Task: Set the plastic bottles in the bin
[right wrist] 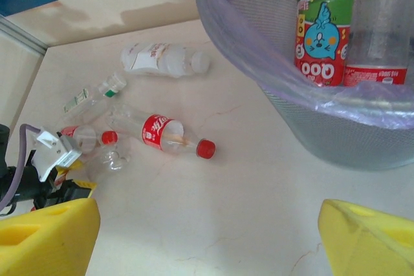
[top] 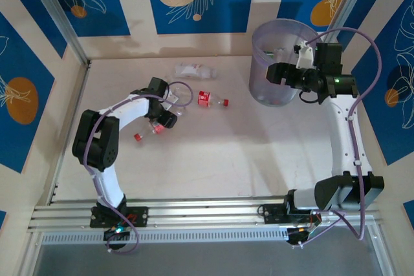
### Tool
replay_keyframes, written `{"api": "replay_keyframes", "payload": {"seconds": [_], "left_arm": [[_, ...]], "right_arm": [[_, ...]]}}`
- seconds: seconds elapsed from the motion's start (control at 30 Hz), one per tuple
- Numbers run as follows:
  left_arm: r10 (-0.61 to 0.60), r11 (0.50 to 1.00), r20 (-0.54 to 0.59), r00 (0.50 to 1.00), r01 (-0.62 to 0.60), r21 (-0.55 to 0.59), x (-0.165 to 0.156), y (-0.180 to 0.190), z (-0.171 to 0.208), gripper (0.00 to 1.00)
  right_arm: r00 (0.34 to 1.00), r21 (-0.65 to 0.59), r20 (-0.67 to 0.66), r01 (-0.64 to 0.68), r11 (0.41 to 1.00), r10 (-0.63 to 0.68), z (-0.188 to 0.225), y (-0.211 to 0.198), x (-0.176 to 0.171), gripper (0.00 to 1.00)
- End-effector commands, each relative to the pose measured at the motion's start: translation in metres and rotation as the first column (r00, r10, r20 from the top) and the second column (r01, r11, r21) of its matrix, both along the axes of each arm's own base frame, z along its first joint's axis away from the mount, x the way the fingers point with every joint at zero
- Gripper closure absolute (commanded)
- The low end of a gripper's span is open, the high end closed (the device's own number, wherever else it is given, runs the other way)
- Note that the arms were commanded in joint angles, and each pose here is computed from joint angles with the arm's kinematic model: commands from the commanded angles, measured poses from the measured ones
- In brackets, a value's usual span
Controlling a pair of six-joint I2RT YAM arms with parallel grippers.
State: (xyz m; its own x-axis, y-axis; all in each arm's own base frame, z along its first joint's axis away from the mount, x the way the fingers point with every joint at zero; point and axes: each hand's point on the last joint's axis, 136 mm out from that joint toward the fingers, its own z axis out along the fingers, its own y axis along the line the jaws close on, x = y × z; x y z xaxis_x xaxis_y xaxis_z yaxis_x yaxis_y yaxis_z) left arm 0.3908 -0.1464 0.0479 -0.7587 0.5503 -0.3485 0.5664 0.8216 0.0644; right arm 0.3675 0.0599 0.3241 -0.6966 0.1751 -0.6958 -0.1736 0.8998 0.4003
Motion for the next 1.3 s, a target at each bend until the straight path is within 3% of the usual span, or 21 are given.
{"api": "replay_keyframes", "payload": {"seconds": [0.0, 0.47, 0.63, 0.77, 0.9, 1.0, 1.07, 1.13, 1.27], "left_arm": [[0.029, 1.0, -0.043, 0.999, -0.029, -0.002, -0.014, -0.001, 0.0, 0.35], [0.208, 0.937, 0.009, 0.978, -0.196, -0.29, -0.031, -0.02, 0.076, 0.35], [0.319, 0.878, 0.03, 0.947, -0.284, -0.387, -0.026, -0.021, 0.101, 0.35], [0.47, 0.77, 0.011, 0.883, -0.404, -0.494, -0.016, -0.019, 0.124, 0.36], [0.571, 0.593, -0.074, 0.818, -0.474, -0.651, -0.012, -0.026, 0.139, 0.41], [0.605, 0.484, -0.126, 0.786, -0.488, -0.726, -0.008, -0.027, 0.146, 0.43], [0.617, 0.439, -0.146, 0.773, -0.492, -0.752, -0.007, -0.027, 0.15, 0.43], [0.62, 0.393, -0.168, 0.767, -0.488, -0.78, -0.007, -0.029, 0.153, 0.43], [0.591, 0.251, -0.276, 0.758, -0.498, -0.83, -0.007, -0.039, 0.153, 0.44]], "right_arm": [[0.999, 0.034, 0.018, -0.029, 0.999, 0.028, 0.008, 0.011, -0.012, 0.12], [0.994, 0.086, 0.01, -0.11, 0.99, 0.109, 0.01, 0.036, -0.047, 0.13], [0.959, 0.168, 0.038, -0.284, 0.944, 0.282, 0.015, 0.077, -0.063, 0.14], [0.885, 0.204, 0.016, -0.458, 0.865, 0.465, 0.004, 0.129, -0.085, 0.14], [0.807, 0.263, -0.021, -0.565, 0.782, 0.59, -0.022, 0.179, -0.101, 0.14], [0.769, 0.298, -0.058, -0.595, 0.746, 0.636, -0.042, 0.209, -0.104, 0.15], [0.741, 0.294, -0.065, -0.626, 0.722, 0.668, -0.053, 0.23, -0.105, 0.15], [0.711, 0.286, -0.071, -0.657, 0.697, 0.7, -0.065, 0.25, -0.108, 0.15], [0.677, 0.297, -0.044, -0.693, 0.657, 0.735, -0.084, 0.278, -0.11, 0.16]]}}
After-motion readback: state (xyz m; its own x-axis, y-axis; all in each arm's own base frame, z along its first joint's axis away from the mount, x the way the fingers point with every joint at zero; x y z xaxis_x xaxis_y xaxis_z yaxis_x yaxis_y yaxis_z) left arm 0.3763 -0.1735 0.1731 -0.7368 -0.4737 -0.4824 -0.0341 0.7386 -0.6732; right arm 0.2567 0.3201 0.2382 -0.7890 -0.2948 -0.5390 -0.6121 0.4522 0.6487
